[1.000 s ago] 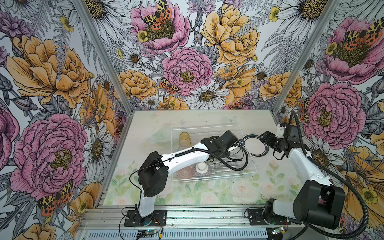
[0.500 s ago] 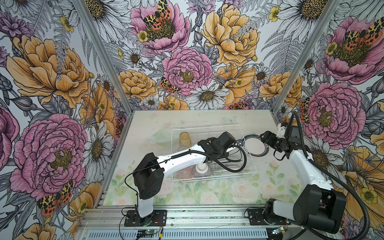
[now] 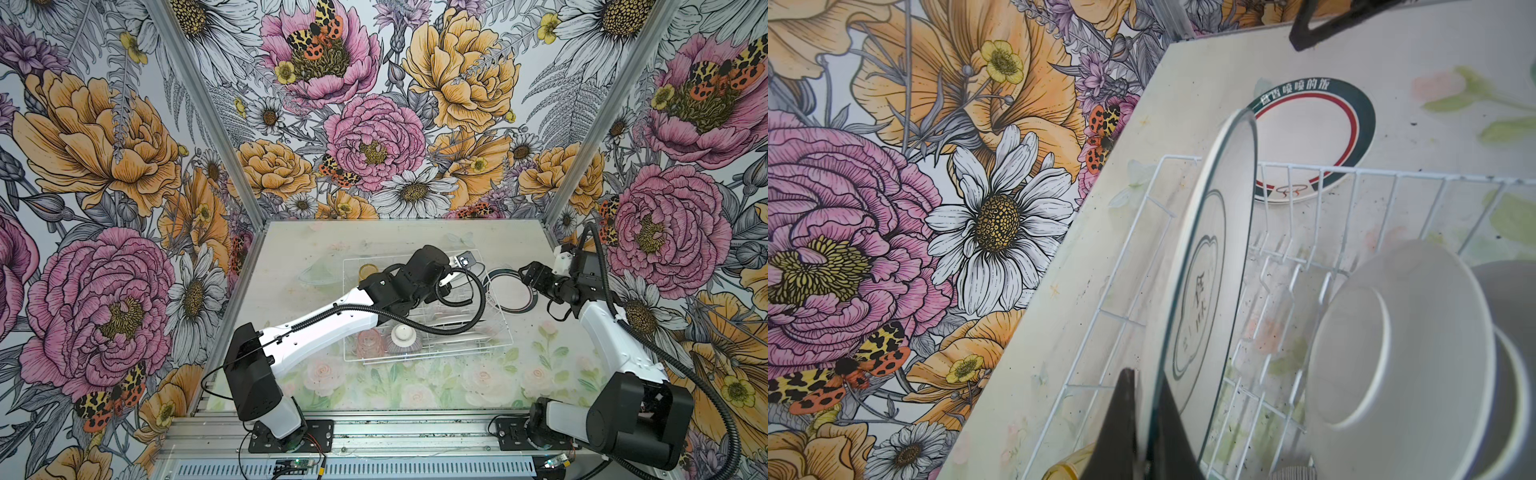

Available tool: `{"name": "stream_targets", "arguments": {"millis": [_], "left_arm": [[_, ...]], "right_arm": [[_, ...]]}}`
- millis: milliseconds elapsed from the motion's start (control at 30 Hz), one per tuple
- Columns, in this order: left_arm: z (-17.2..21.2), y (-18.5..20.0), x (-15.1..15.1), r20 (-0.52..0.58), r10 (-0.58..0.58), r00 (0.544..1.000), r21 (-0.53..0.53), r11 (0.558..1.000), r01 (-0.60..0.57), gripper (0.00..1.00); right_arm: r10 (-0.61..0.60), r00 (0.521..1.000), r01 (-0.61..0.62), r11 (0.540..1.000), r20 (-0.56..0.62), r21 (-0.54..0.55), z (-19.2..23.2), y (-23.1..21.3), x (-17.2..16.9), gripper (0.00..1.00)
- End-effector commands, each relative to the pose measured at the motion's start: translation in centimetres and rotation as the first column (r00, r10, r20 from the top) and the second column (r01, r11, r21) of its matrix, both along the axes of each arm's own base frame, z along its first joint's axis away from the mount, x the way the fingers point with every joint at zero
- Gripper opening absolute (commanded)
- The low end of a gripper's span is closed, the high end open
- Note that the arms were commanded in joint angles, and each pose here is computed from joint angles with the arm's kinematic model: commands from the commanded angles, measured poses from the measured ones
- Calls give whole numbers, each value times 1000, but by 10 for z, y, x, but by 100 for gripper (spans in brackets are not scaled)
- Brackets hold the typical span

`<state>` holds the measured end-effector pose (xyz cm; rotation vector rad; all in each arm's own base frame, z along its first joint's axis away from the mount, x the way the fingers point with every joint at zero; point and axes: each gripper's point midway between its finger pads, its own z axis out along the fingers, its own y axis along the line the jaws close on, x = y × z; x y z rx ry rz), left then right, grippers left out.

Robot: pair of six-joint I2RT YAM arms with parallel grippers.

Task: Unload the mixed dishes from the dish rack
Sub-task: 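Close the left gripper on the white plate with green rim and lift it, then grasp the raised white plate's rim with the right gripper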

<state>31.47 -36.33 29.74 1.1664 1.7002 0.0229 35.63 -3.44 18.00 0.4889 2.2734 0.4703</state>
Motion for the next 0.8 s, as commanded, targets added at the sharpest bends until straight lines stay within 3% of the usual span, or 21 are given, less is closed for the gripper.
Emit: {"name": "stream_targets", "arguments": {"millis": [0, 233, 533, 600, 767], "left_arm": [[42, 10, 6, -41, 12, 999, -235, 972, -21, 0], [63, 27, 23, -267, -104, 958, -546, 836, -62, 0], [63, 29, 42, -420, -310, 853, -752, 645, -136, 0], [59, 28, 45, -437, -333, 835, -766, 625, -152, 0], [48, 21, 49, -475, -372, 798, -771, 612, -174, 0]], "right_arm": [[88, 991, -89, 996, 105, 7, 29, 19, -1, 83], [292, 911, -319, 947, 291, 48, 72, 69, -10, 79], [420, 742, -563, 813, 522, 148, 116, 125, -26, 76], [406, 703, -591, 790, 584, 163, 129, 130, -27, 74], [414, 656, -640, 749, 631, 174, 141, 142, -28, 71]]}}
